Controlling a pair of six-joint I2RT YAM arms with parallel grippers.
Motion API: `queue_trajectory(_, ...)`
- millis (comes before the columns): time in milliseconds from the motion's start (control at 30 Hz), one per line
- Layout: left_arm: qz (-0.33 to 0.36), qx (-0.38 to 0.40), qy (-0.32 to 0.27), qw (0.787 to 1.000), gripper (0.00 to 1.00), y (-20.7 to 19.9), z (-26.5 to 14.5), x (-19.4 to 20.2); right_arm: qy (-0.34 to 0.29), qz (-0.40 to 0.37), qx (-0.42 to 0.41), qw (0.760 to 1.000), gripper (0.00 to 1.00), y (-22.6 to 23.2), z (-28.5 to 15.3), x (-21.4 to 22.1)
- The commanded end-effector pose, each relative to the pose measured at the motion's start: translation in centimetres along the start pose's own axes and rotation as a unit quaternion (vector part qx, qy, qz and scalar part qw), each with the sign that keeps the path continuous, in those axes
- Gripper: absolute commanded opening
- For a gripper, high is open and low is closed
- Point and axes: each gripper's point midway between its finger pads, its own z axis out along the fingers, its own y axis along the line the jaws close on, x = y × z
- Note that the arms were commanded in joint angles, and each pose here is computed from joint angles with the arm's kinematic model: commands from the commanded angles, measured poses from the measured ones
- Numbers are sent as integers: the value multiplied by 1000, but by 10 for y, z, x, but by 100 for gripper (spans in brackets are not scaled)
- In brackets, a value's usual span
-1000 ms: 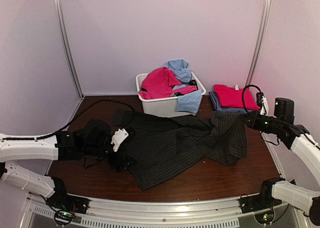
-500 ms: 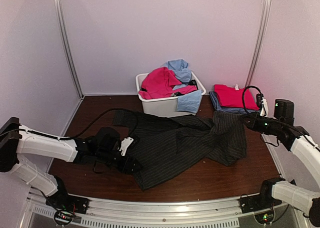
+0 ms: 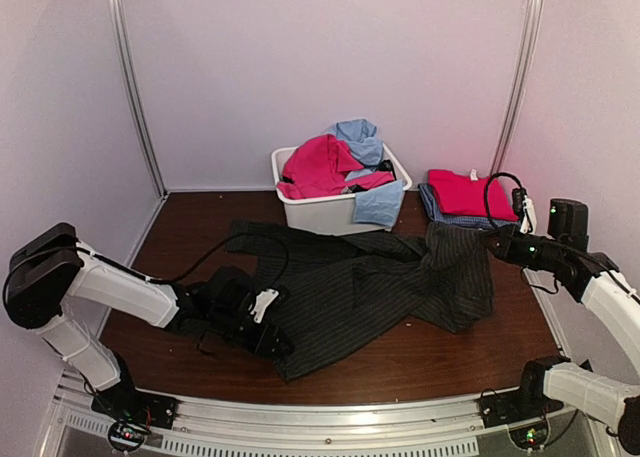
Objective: Fold and stack the mixed laundry pile
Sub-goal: Flatten out the crumpled shirt at the center of the board.
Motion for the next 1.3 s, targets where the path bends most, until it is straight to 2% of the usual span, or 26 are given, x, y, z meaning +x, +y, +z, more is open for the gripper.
queue_trajectory(0,-2,33,-6,999,44,-10,10,-1,-12,-13,-6,1000,0,7,-5,-10)
queue_trajectory(100,-9,35,-7,999,30,-9,14,-1,-13,-13,-6,1000,0,7,-6,-11)
queue_trajectory(233,-13,7,-39,999,0,-5,-3,-16,-18,-22,-7,1000,0,12,-10,-18)
queue_trajectory(333,-8,-57,-100,993,0,4,-45,-54,-41,-48,-11,998,0,25,-21,-37)
queue_trajectory(433,14,-138,-189,972,0,2,-123,-108,-82,-82,-17,993,0,49,-39,-76)
queue_trajectory(567,48,-260,-299,917,0,-8,-235,-167,-166,-140,-33,975,0,96,-79,-143)
queue_trajectory(667,65,-323,-352,876,0,-20,-303,-196,-222,-178,-36,958,0,124,-103,-188)
queue_trajectory(700,76,-353,-399,843,0,-39,-356,-220,-254,-202,-57,944,0,153,-123,-219)
queue_trajectory(767,90,-350,-431,827,0,-59,-388,-237,-270,-213,-68,937,0,168,-131,-237)
queue_trajectory(900,112,-371,-460,799,0,-79,-427,-260,-304,-225,-37,925,0,173,-143,-268)
queue_trajectory(1000,112,-415,-450,782,0,-69,-431,-278,-307,-221,4,926,0,153,-121,-287)
queue_trajectory(1067,98,-412,-452,785,0,-55,-430,-294,-293,-213,4,932,0,146,-98,-298)
queue_trajectory(1167,64,-394,-472,786,0,-21,-440,-316,-313,-203,-7,928,0,146,-83,-319)
queue_trajectory(1267,55,-363,-500,784,0,-12,-457,-334,-317,-209,-5,925,0,152,-75,-345)
